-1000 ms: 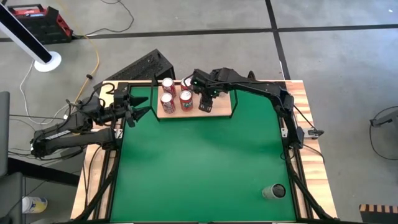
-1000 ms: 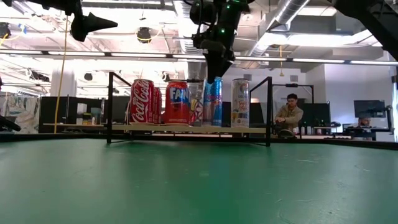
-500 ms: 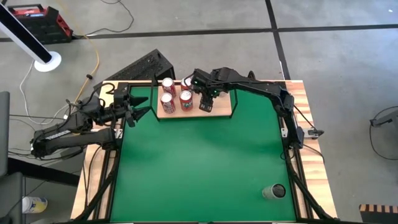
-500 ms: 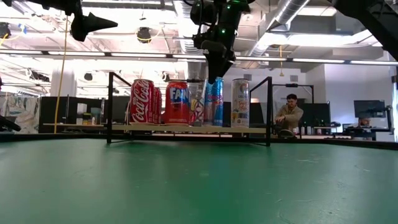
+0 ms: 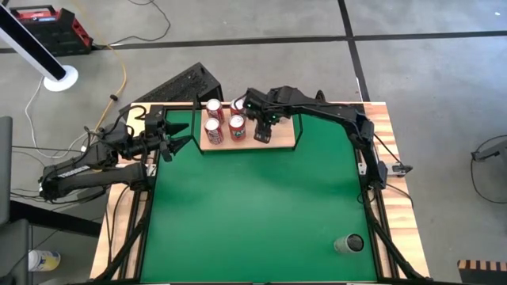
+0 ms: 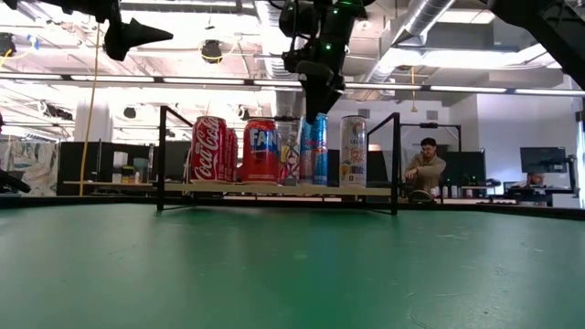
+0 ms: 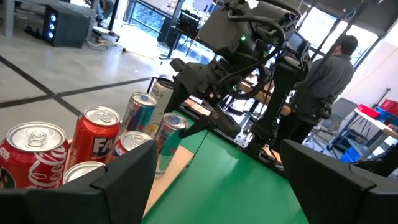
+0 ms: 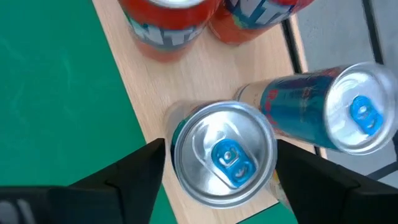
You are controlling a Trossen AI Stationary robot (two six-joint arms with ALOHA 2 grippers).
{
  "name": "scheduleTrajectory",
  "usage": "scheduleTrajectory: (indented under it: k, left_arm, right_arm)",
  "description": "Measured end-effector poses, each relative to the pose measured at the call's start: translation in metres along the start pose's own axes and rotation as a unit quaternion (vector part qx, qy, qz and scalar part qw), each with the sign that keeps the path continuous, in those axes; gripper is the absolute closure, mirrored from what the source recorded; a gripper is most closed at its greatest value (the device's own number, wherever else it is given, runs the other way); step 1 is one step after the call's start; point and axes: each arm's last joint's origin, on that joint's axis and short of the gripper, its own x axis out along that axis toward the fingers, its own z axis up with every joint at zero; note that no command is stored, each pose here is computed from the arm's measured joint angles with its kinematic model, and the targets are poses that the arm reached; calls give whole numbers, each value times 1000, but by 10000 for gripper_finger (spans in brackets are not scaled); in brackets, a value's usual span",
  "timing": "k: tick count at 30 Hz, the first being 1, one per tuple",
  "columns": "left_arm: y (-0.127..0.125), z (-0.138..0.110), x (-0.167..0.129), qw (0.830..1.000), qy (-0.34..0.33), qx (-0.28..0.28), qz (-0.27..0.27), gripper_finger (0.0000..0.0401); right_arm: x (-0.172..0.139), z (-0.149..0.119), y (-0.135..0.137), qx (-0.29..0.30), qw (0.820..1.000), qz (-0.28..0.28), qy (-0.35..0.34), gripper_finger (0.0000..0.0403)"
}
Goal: Place canned beverage on shelf
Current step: Put the blue soda can on the shelf aligned with the other blue soda can, then put the white-yellow soda can on the shelf aligned with the other white-yellow soda can
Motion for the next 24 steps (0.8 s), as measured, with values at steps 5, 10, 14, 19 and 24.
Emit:
scheduleTrajectory:
  k: [5,10,14,19,24]
  left_arm:
    - [0,0,0,1000,0,0,0,79]
    - [0,0,0,1000,0,0,0,79]
    - [0,0,0,1000,0,0,0,79]
    - [0,0,0,1000,0,6,0,79]
    - [0,0,0,1000,-1,17,0,79]
  right_arm:
    - [2,0,0,-4,1000,0,3,50]
    - [-9,2,-2,-3,1000,-1,-13,38]
    - [-28,5,-8,0,1000,-3,-27,39]
    - [-56,9,-13,7,998,-6,-57,39]
    - [-88,3,-9,38,995,5,-91,39]
